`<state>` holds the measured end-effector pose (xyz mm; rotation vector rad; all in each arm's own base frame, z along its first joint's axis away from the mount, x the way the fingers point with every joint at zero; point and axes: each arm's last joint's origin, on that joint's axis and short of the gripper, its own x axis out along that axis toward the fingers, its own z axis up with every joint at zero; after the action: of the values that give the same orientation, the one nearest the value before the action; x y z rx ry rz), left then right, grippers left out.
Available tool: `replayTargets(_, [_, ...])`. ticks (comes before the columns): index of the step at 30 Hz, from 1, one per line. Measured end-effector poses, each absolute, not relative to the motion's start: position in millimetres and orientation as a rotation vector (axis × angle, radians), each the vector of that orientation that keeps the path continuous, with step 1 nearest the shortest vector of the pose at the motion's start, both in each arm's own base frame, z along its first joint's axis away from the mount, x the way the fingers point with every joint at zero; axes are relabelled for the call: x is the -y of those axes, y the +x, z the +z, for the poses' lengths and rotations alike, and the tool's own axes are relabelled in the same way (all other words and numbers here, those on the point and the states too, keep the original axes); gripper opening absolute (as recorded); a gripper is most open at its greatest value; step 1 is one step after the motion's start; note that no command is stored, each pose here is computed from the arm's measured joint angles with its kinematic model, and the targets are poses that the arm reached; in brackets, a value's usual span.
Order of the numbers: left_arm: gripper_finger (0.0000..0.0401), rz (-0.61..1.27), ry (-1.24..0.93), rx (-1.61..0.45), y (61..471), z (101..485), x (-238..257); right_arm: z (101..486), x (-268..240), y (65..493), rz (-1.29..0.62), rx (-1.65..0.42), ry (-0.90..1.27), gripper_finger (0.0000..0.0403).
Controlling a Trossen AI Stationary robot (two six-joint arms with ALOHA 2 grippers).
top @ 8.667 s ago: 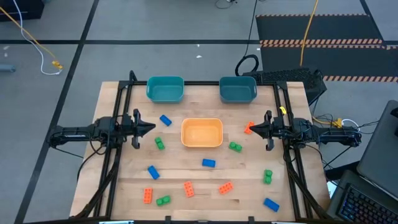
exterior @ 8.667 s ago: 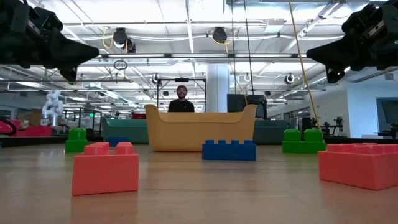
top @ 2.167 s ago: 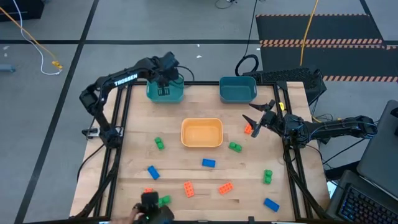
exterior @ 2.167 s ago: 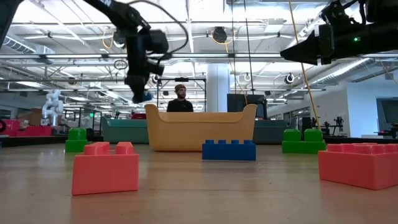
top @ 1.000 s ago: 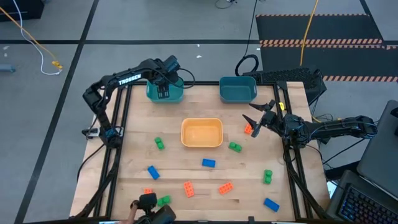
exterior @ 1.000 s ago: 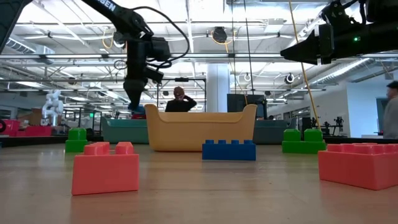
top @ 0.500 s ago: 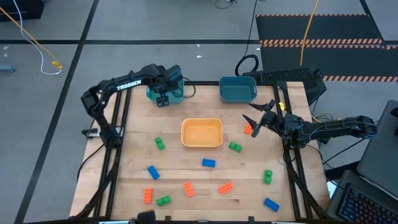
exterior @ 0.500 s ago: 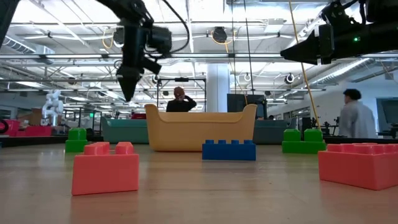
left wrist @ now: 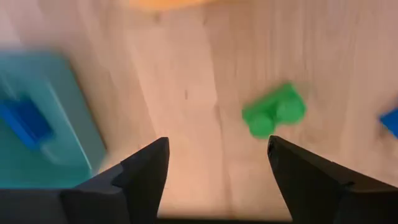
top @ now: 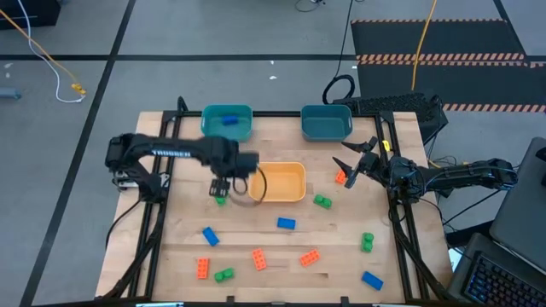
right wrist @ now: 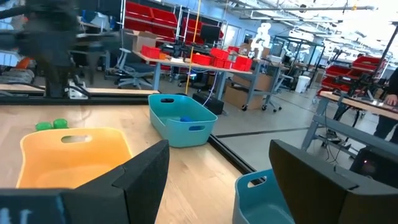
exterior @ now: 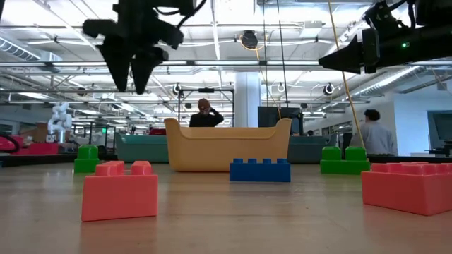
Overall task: Sort & place blocks by color
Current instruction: Put the green game piece into the yellow bin
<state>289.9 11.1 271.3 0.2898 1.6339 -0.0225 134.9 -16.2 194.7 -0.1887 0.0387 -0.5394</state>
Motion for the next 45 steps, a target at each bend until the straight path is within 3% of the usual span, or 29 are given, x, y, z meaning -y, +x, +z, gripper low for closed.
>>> replayTargets(3, [0.0253, -0.087, 0.419, -1.736, 278, 251, 8, 195, 16, 135, -0.539, -0.041, -0.193, 0.0270])
replayTargets(9, [0.0244, -0.123, 0.452, -1.902, 253, 216, 27, 193, 16, 135, -0.537, -0.057, -0.185, 0.0270])
replayTargets(19, [0.0243, -0.242, 0.618, -1.694, 268, 204, 38, 191, 16, 135, -0.536, -0.066, -0.153, 0.0270])
replayTargets(26, [0.0243, -0.400, 0.720, -1.761, 247, 168, 34, 189, 16, 135, -0.535, -0.075, -0.133, 0.0270])
replayTargets(36, [0.0241, -0.359, 0.712, -1.622, 247, 140, 35, 188, 16, 135, -0.535, -0.084, -0.127, 0.0270])
replayTargets(39, [0.0212, -0.361, 0.702, -1.626, 246, 140, 37, 187, 16, 135, -0.534, -0.093, -0.130, 0.0270])
replayTargets(43, [0.0125, -0.351, 0.666, -1.655, 245, 145, 43, 187, 16, 135, -0.534, -0.095, -0.130, 0.0270])
replayTargets(45, [0.0123, -0.333, 0.649, -1.676, 245, 151, 45, 187, 16, 135, -0.534, -0.094, -0.130, 0.0270])
